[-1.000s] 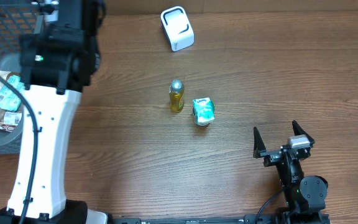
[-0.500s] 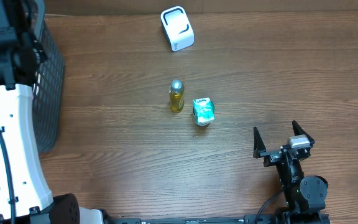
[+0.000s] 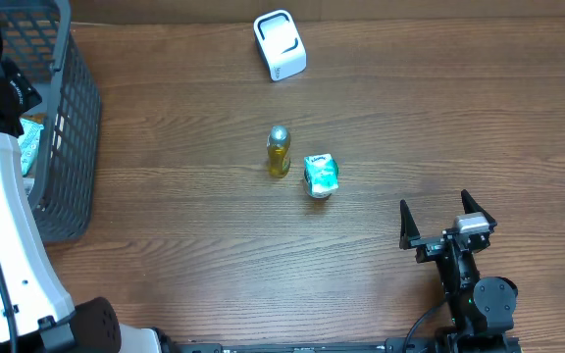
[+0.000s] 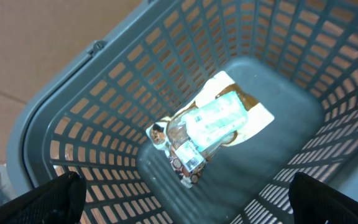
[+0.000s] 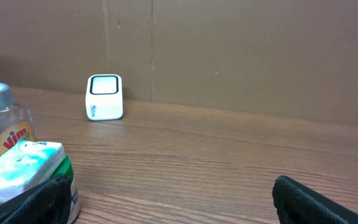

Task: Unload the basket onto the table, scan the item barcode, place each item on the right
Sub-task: 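Reach into the basket and grasp the mint-green wet-wipes pack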

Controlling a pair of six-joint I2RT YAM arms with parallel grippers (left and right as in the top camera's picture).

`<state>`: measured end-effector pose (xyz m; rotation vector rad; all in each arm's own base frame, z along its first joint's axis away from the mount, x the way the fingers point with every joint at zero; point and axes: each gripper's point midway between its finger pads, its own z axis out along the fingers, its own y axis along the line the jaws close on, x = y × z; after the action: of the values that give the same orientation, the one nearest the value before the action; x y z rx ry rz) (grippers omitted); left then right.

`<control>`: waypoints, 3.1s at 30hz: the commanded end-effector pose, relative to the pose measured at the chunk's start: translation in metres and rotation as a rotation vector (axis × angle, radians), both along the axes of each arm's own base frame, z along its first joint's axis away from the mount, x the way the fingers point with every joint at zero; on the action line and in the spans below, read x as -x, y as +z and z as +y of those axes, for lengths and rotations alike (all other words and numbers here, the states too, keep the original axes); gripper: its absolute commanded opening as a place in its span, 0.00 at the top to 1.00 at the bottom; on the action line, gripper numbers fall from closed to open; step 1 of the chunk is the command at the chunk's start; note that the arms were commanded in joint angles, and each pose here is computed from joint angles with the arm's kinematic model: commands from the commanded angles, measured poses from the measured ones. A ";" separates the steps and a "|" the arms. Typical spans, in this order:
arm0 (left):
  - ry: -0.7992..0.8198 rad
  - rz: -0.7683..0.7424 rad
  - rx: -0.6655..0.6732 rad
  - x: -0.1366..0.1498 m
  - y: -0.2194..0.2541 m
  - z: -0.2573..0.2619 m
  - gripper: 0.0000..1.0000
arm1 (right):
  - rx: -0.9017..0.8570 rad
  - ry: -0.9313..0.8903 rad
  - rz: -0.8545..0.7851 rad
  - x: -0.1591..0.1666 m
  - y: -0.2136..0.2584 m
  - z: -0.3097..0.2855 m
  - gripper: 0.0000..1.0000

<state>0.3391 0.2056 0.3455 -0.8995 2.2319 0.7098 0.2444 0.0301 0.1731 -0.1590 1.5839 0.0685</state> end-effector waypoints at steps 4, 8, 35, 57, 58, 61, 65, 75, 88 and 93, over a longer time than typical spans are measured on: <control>-0.007 0.082 0.029 -0.010 -0.029 0.005 0.00 | 0.001 -0.008 0.000 0.000 -0.003 -0.002 0.00; -0.021 0.093 0.052 -0.015 -0.038 0.003 0.00 | 0.001 -0.008 0.000 0.000 -0.003 -0.002 0.00; 0.082 0.064 0.071 -0.004 -0.045 0.047 0.00 | 0.001 -0.008 0.000 0.000 -0.003 -0.002 0.00; -0.020 0.358 0.255 -0.029 -0.179 0.086 0.00 | 0.001 -0.008 0.000 0.000 -0.003 -0.002 0.00; -0.029 0.374 0.264 -0.031 -0.187 0.086 0.00 | 0.001 -0.008 0.000 0.000 -0.003 -0.002 0.00; -0.036 0.427 0.289 -0.032 -0.212 0.087 0.00 | 0.001 -0.008 0.000 0.000 -0.003 -0.002 0.00; -0.035 0.479 0.323 -0.033 -0.239 0.088 0.00 | 0.001 -0.008 0.000 0.000 -0.003 -0.002 0.00; -0.035 0.486 0.326 -0.037 -0.251 0.090 0.00 | 0.001 -0.008 0.000 0.000 -0.003 -0.002 0.00; -0.068 0.407 0.357 -0.048 -0.252 0.097 0.01 | 0.001 -0.008 0.000 0.000 -0.003 -0.002 0.00; -0.078 0.328 0.437 -0.048 -0.255 0.103 0.01 | 0.001 -0.008 0.000 0.000 -0.003 -0.002 0.00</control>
<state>0.3858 0.3045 0.0910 -0.9422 2.7814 0.4714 0.2444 0.0301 0.1731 -0.1590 1.5839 0.0685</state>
